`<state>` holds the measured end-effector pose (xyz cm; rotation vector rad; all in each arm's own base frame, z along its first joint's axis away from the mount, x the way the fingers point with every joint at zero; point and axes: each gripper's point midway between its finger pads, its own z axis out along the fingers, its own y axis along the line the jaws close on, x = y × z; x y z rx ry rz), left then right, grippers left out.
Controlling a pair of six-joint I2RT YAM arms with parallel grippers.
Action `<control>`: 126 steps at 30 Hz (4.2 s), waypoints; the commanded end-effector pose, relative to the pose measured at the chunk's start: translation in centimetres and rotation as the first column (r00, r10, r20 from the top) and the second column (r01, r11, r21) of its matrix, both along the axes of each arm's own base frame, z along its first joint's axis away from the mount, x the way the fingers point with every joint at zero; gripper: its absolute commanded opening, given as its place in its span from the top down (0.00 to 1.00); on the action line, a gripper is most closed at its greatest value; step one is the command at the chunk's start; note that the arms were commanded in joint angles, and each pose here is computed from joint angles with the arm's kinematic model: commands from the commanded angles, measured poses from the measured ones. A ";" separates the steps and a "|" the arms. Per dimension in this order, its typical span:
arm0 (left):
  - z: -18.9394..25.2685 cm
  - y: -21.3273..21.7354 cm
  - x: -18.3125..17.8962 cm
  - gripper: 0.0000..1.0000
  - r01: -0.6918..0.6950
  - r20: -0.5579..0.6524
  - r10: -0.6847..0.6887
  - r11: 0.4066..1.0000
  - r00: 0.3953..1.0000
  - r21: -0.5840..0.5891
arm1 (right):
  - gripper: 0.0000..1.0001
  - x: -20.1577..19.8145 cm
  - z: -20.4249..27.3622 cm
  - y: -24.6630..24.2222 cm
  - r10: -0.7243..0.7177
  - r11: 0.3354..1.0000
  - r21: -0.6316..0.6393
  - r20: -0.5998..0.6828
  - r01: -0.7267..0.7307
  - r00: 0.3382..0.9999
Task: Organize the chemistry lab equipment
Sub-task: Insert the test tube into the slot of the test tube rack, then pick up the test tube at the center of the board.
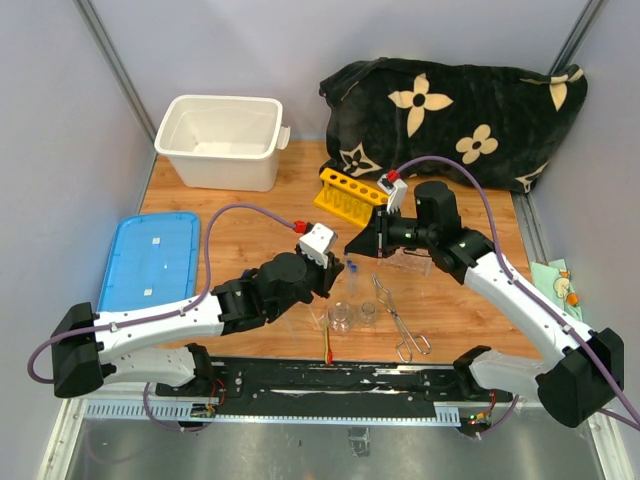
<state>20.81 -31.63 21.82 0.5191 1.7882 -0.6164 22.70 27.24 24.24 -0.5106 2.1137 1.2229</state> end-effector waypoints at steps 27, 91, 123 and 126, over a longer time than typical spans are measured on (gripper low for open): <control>-6.4 -2.6 1.6 0.27 -0.075 -0.143 0.102 0.980 0.984 0.183 | 1.00 10.6 -2.1 -19.0 -0.546 0.429 -0.471 0.544 0.771 0.637; -12.4 -2.8 2.6 0.31 -0.069 -0.249 0.141 0.958 0.958 0.277 | 0.99 13.3 -12.0 -21.1 -0.666 0.441 -0.490 0.383 0.752 0.640; -12.5 -2.5 2.7 0.31 -0.075 -0.246 0.149 0.956 0.958 0.285 | 0.79 13.0 -11.5 -20.5 -0.651 0.475 -0.485 0.367 0.734 0.664; -12.6 -2.4 2.6 0.31 -0.073 -0.249 0.148 0.955 0.957 0.288 | 0.79 12.7 -10.3 -20.5 -0.652 0.482 -0.465 0.375 0.742 0.659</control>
